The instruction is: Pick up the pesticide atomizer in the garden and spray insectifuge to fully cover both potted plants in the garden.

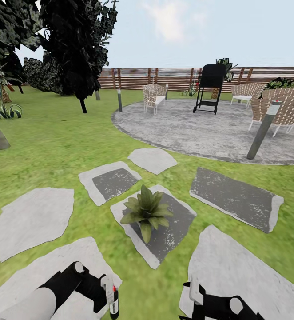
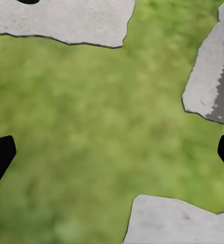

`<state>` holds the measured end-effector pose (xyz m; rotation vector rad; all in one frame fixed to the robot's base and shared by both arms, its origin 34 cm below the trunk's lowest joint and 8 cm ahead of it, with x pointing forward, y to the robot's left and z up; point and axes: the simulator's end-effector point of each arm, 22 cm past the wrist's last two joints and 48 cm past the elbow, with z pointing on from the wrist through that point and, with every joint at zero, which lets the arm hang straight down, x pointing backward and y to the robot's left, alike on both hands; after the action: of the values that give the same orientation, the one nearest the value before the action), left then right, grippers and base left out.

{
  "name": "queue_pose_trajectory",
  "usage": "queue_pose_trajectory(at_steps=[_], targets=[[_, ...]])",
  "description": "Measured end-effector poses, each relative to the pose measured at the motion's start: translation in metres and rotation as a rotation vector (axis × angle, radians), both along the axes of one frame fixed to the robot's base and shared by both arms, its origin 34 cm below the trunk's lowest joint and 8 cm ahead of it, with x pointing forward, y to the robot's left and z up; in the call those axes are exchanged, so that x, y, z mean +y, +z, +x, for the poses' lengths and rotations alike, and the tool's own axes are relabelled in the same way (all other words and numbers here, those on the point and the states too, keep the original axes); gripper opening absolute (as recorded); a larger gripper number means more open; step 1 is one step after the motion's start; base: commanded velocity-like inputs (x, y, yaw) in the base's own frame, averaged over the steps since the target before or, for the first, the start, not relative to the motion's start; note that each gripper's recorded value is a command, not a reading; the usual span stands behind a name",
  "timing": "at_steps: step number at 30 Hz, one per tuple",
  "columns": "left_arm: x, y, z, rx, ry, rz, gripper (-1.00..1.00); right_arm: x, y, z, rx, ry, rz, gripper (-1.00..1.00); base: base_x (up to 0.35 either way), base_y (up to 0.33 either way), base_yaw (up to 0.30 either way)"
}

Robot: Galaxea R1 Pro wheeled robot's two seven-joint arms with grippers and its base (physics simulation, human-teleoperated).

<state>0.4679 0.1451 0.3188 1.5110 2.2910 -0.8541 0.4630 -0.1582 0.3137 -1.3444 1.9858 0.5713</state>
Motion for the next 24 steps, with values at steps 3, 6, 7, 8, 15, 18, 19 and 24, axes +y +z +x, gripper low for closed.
queue_pose_trajectory(at_steps=[3, 6, 7, 8, 15, 18, 19, 24], targets=[[-0.004, 0.000, -0.002, 0.005, -0.012, 0.001, -1.00, 0.011, 0.003, 0.002, -0.005, 0.004, 0.016, 1.00, 0.000, 0.000, 0.000], [-0.003, -0.002, -0.005, 0.005, -0.034, 0.018, -1.00, 0.025, 0.006, -0.001, 0.002, 0.019, 0.039, 1.00, 0.000, 0.000, 0.000], [-0.002, -0.003, -0.006, 0.005, -0.040, 0.023, -1.00, 0.031, 0.007, -0.003, 0.009, 0.031, 0.048, 1.00, 0.000, 0.000, 0.000], [-0.002, -0.003, -0.006, 0.005, -0.044, 0.025, -1.00, 0.036, 0.009, -0.006, 0.016, 0.047, 0.057, 1.00, 0.000, 0.000, 0.000], [-0.007, -0.003, -0.007, 0.004, -0.057, 0.025, -1.00, 0.049, 0.018, -0.009, 0.028, 0.105, 0.086, -1.00, 0.000, 0.000, 0.000], [-0.013, -0.004, -0.010, 0.003, -0.076, 0.027, -1.00, 0.050, 0.019, -0.009, 0.027, 0.107, 0.087, -1.00, 0.000, 0.000, 0.000], [-0.015, -0.004, -0.010, 0.003, -0.082, 0.028, -1.00, 0.050, 0.019, -0.009, 0.027, 0.107, 0.087, -1.00, 0.000, 0.000, 0.000], [-0.028, -0.004, -0.015, 0.001, -0.125, 0.033, -1.00, 0.051, 0.019, -0.009, 0.027, 0.110, 0.089, -1.00, 0.000, 0.000, 0.000]])
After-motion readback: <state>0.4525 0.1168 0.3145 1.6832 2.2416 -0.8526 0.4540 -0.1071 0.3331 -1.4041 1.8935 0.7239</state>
